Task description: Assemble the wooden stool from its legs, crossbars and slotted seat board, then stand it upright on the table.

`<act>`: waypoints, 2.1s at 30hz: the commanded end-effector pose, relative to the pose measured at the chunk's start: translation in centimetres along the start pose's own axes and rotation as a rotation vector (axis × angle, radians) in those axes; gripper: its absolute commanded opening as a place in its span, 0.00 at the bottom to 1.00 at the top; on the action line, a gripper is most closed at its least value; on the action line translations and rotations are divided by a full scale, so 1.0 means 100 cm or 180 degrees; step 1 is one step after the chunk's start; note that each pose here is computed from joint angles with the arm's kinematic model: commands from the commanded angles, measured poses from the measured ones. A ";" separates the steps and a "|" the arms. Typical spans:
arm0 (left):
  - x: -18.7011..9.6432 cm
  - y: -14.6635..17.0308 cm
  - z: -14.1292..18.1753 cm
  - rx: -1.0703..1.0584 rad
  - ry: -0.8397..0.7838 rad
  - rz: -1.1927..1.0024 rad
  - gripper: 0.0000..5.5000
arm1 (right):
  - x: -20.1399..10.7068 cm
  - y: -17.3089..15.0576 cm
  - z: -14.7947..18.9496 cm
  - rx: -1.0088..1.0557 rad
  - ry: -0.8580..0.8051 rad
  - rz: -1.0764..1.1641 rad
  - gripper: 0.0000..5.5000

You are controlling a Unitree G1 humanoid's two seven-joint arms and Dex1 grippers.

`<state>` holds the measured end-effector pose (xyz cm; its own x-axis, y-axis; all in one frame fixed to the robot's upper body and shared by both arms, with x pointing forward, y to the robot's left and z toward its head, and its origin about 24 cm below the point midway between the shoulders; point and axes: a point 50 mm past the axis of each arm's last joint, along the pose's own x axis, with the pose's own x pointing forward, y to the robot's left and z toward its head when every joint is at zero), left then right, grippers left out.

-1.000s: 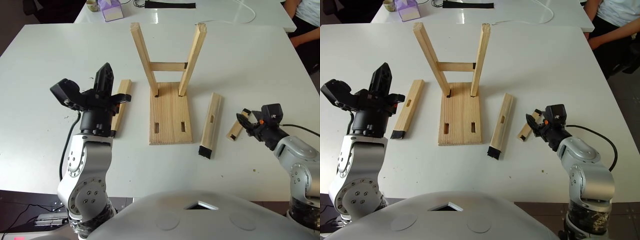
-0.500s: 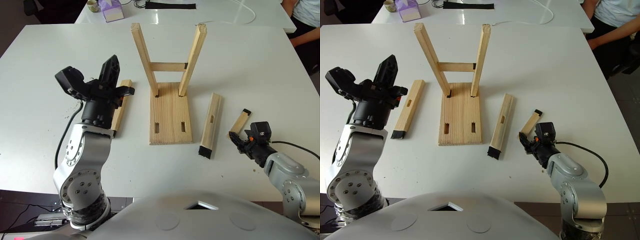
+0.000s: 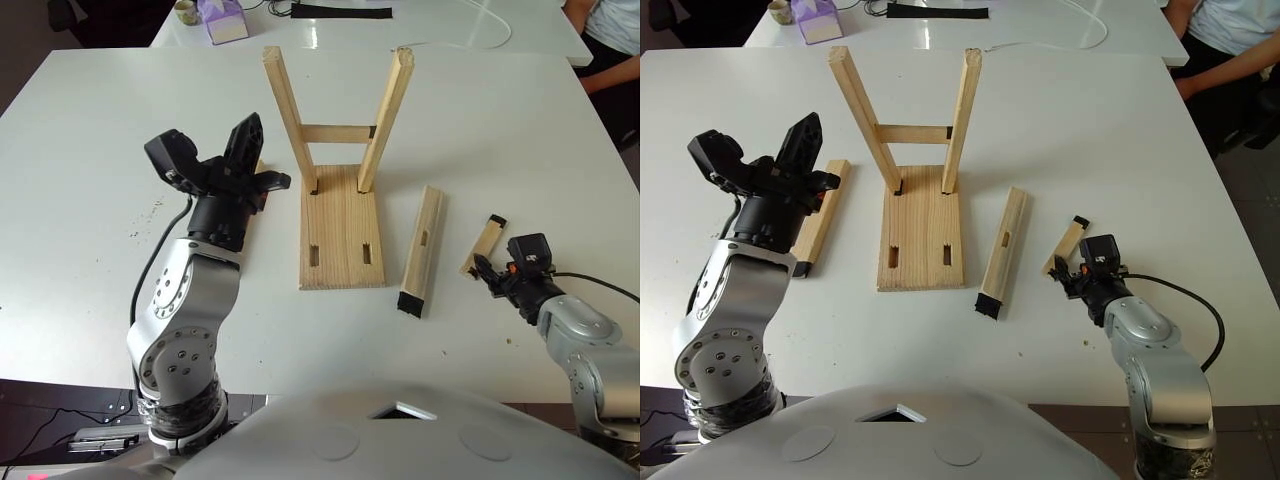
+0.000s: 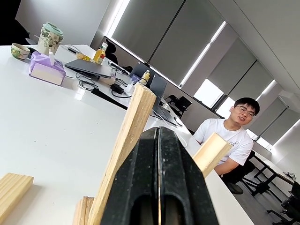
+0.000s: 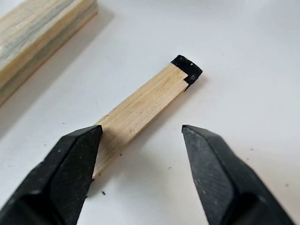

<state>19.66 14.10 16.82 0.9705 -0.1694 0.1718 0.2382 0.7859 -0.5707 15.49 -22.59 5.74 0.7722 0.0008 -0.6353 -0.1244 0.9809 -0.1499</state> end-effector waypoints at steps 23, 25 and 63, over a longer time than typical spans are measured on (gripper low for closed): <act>0.001 0.002 -0.010 0.0018 0.0073 -0.0062 0.00 | 0.002 0.002 -0.030 0.0206 0.0453 -0.0035 0.57; -0.001 0.003 -0.011 0.0006 0.0039 -0.0011 0.00 | 0.002 -0.005 -0.029 0.0140 0.0455 -0.0023 0.57; 0.006 0.018 -0.007 0.0272 -0.0455 0.0463 0.00 | 0.076 -0.068 0.060 0.0341 -0.0721 -0.0117 0.24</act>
<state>19.11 14.41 14.98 0.9778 0.0668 0.1984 0.0586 0.8225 -0.5657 21.97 -29.29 4.64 0.8048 0.0266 -0.5929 -0.1412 0.9789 -0.1477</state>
